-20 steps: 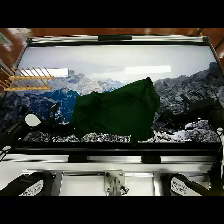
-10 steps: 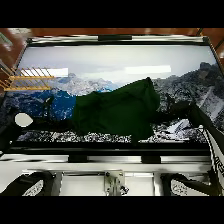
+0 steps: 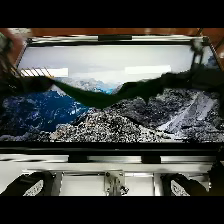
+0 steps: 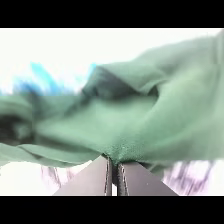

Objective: Fold the shirts.

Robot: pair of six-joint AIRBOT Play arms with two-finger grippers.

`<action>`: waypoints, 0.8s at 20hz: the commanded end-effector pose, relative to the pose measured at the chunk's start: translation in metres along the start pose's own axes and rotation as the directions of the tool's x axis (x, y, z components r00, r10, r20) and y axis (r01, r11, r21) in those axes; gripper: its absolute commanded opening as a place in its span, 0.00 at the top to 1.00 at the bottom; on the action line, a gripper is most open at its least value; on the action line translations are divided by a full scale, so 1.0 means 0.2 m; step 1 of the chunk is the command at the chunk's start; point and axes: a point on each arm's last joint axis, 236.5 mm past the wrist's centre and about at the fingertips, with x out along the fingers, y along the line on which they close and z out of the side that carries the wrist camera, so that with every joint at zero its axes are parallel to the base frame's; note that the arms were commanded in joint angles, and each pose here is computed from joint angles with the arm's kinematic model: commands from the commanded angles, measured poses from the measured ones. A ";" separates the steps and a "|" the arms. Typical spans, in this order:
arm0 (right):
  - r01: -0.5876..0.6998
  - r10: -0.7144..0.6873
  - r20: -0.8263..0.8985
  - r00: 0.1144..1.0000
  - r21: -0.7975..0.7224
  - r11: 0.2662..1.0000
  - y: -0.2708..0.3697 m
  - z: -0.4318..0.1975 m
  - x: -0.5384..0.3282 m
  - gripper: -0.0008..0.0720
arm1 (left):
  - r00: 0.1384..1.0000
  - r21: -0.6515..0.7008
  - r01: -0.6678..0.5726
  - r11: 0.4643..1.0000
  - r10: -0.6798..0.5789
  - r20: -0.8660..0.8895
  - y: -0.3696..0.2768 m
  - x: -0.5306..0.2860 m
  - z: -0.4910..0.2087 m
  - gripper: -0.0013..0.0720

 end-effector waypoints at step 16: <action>0.210 -0.014 0.583 0.812 -0.270 0.940 0.55 0.73 -1.34 0.89 | 0.865 0.177 -0.347 0.921 0.241 0.440 -0.09 -1.15 0.58 0.94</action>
